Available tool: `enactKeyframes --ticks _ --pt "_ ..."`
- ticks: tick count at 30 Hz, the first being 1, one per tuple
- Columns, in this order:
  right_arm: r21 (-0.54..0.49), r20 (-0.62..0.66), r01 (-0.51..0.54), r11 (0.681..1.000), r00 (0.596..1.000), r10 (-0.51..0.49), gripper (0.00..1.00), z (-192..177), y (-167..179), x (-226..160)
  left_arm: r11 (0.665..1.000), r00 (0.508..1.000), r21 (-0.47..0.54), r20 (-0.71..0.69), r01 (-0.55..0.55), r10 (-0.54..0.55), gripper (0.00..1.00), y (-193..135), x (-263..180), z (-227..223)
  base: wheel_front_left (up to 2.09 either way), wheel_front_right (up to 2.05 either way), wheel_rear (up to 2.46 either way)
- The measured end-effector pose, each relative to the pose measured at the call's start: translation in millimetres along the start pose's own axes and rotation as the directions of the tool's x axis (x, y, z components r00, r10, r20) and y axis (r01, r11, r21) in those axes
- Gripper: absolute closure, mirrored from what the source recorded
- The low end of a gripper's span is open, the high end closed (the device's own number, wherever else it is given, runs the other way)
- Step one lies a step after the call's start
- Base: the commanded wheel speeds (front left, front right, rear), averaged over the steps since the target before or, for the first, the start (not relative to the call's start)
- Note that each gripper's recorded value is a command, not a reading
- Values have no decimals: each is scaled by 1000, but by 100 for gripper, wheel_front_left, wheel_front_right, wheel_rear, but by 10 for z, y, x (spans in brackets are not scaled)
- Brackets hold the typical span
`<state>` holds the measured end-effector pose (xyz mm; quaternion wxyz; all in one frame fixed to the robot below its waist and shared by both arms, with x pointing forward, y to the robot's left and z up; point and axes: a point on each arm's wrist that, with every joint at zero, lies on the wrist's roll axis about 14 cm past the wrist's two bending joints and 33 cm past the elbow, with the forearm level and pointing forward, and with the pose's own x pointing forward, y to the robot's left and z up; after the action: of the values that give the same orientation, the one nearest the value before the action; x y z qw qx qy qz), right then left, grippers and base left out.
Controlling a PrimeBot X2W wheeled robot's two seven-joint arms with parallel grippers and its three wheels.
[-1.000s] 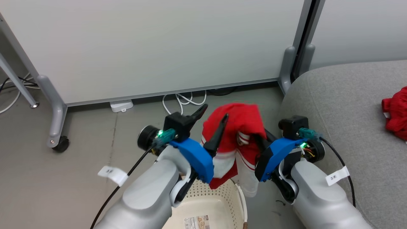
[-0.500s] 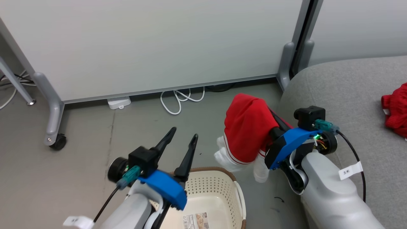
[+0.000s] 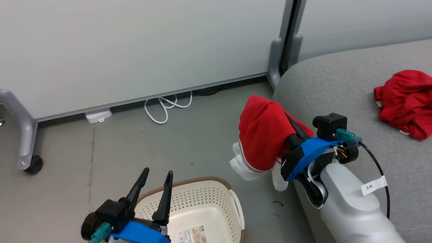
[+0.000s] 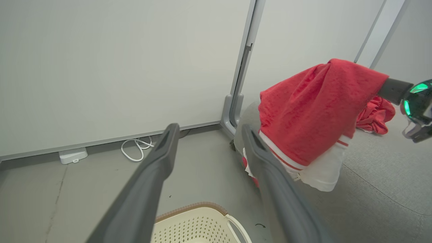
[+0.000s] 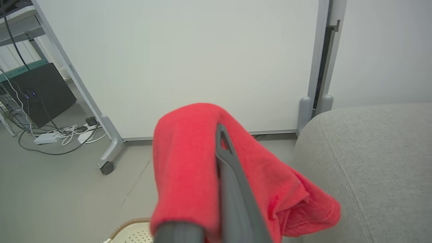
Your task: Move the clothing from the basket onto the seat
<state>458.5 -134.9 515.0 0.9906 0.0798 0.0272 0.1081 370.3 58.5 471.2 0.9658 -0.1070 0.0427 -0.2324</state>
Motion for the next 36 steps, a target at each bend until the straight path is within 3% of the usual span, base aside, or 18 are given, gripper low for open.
enactKeyframes --ticks 11,20,36 --pt "-2 -1 77 997 997 -77 100 -9 -286 -219 1000 1000 -1 -2 9 -9 0 -56 86 -60 0 0 0" --pt "4 23 158 987 987 -158 100 63 -556 -453 996 995 4 -18 95 -94 0 -298 284 -118 0 0 0" --pt "27 24 378 925 925 -379 100 28 -1220 -1073 948 945 -21 -72 318 -318 0 -963 658 -339 0 0 0"
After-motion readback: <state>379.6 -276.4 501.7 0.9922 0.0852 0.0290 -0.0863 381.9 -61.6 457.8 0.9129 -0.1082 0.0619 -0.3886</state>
